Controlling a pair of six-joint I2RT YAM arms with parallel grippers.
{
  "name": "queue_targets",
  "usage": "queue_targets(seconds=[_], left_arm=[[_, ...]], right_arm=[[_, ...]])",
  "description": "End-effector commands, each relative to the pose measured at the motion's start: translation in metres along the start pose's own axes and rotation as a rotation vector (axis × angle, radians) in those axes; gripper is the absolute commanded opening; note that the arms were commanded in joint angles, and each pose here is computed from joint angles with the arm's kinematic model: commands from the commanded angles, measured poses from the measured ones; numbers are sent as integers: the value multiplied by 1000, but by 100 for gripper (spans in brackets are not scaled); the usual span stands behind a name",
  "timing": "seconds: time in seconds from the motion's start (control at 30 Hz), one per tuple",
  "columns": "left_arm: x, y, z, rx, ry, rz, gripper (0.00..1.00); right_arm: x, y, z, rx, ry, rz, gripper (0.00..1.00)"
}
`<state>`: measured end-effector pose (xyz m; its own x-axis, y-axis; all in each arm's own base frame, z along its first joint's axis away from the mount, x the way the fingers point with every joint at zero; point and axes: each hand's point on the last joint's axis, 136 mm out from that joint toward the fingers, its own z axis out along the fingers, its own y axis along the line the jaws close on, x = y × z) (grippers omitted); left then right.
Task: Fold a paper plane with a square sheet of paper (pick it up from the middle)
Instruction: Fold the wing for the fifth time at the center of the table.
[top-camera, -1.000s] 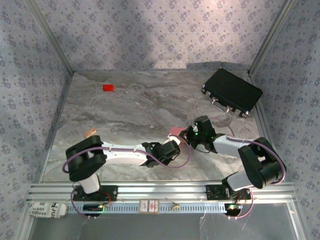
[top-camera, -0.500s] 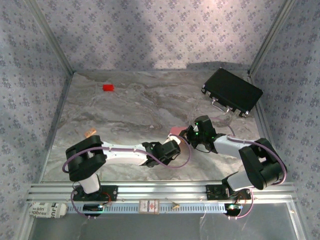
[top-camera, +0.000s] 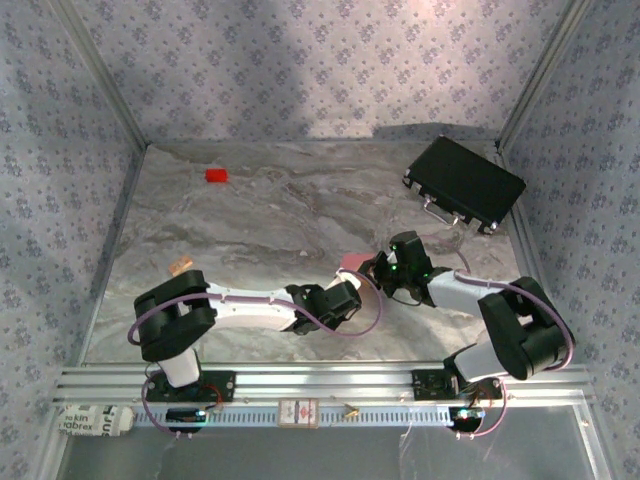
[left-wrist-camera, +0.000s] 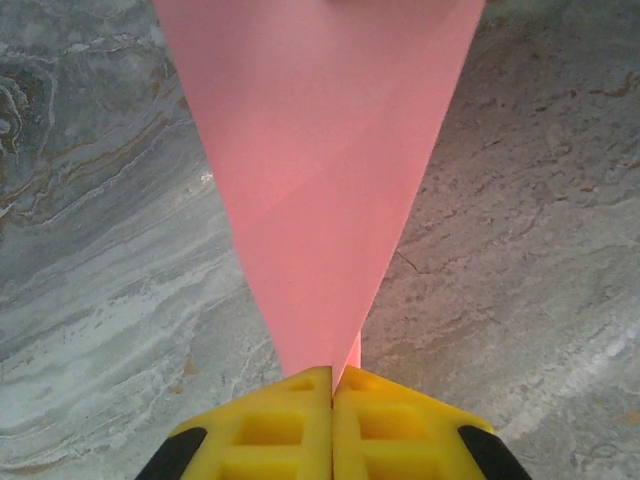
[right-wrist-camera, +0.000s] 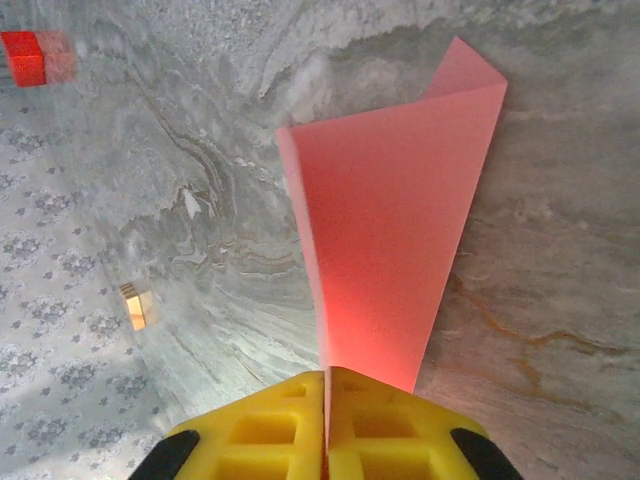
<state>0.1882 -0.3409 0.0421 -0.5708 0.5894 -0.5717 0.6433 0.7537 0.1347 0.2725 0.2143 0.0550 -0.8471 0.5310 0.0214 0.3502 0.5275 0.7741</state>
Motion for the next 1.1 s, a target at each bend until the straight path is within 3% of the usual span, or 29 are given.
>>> queue_targets(seconds=[0.0,0.13,0.37,0.57,0.8,0.9,1.07], left_arm=[[-5,-2,-1,-2,-12,-14,6],[-5,-5,1,19,-12,-45,6],[-13,-6,-5,42,-36,-49,8],[-12,-6,-3,33,-24,-34,9],[-11,-3,-4,21,-22,-29,12],[-11,-4,-4,19,-21,-20,13],[-14,-5,-5,24,-22,-8,14]], right_arm=[[-1,-14,-8,67,-22,-4,14],[0,-24,-18,113,-44,-32,20],[3,-23,-23,72,-39,-40,15],[2,-11,-22,39,-24,-46,27],[3,0,-18,18,12,-54,31],[3,1,-13,15,27,-53,29],[3,-2,-8,31,37,-44,15]])
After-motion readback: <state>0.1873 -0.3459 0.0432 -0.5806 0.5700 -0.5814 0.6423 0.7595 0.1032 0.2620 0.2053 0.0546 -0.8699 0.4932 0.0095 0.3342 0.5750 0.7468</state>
